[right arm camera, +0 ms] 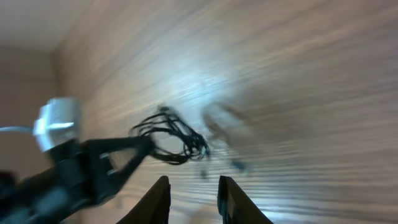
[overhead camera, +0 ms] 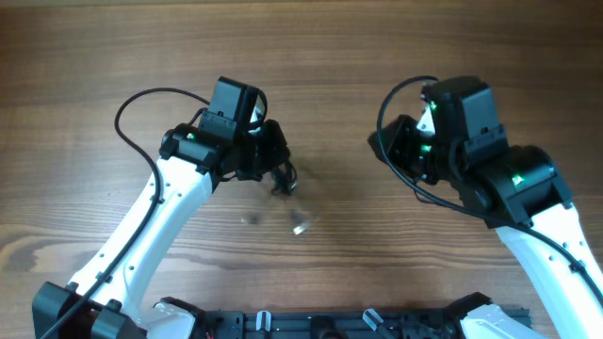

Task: Untangle cables

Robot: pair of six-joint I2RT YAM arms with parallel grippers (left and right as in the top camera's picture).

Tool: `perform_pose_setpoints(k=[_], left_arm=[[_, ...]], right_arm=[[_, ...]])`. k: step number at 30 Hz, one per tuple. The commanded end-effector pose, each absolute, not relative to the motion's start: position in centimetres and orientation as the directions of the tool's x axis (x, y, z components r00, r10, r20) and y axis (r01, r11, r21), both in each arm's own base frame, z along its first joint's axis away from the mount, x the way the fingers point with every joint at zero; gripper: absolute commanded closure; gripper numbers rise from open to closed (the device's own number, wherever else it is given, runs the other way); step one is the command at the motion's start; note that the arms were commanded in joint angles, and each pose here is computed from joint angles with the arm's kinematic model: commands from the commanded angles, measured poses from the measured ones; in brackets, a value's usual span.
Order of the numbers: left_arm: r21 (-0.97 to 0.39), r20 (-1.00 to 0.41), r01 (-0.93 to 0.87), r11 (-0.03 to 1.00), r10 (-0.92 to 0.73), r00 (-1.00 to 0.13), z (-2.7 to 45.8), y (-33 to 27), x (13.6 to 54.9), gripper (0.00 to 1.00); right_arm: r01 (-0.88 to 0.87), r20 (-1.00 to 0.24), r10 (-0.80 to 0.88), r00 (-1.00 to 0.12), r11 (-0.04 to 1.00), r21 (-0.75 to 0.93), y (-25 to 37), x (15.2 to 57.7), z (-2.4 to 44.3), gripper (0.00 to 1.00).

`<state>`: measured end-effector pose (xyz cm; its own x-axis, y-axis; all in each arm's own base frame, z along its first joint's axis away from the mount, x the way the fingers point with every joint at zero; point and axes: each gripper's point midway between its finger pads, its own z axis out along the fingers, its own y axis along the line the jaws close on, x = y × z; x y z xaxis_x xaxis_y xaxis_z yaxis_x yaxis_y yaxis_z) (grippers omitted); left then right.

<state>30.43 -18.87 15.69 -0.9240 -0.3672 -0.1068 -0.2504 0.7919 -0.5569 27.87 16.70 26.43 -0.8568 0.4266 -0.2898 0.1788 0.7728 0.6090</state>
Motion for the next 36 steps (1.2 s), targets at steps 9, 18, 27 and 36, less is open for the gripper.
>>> perform_pose_setpoints(k=[9, 18, 27, 36], left_arm=[[-0.835, -0.167, 0.088, 0.543, -0.099, -0.981, 21.5, -25.3, 29.9, 0.96], [-0.907, -0.199, 0.187, 0.378, 0.009, -0.980, 24.6, -27.1, 28.6, 0.96], [-0.940, -0.204, 0.216, 0.264, 0.075, -0.976, 26.7, -27.8, 27.4, 0.96], [-0.935, -0.219, 0.224, 0.276, 0.049, -0.975, 26.7, -27.9, 28.1, 0.96]], right_arm=[[0.078, -0.298, 0.312, -0.902, 0.798, 0.598, 17.9, 27.9, 26.0, 0.24], [0.130, -0.191, 0.261, -0.946, 0.847, 0.515, 18.4, 28.8, 21.2, 0.24], [0.158, -0.138, 0.256, -0.957, 0.857, 0.491, 18.9, 29.5, 19.0, 0.37], [0.163, -0.094, 0.241, -0.966, 0.847, 0.506, 19.6, 29.4, 18.3, 0.96]])
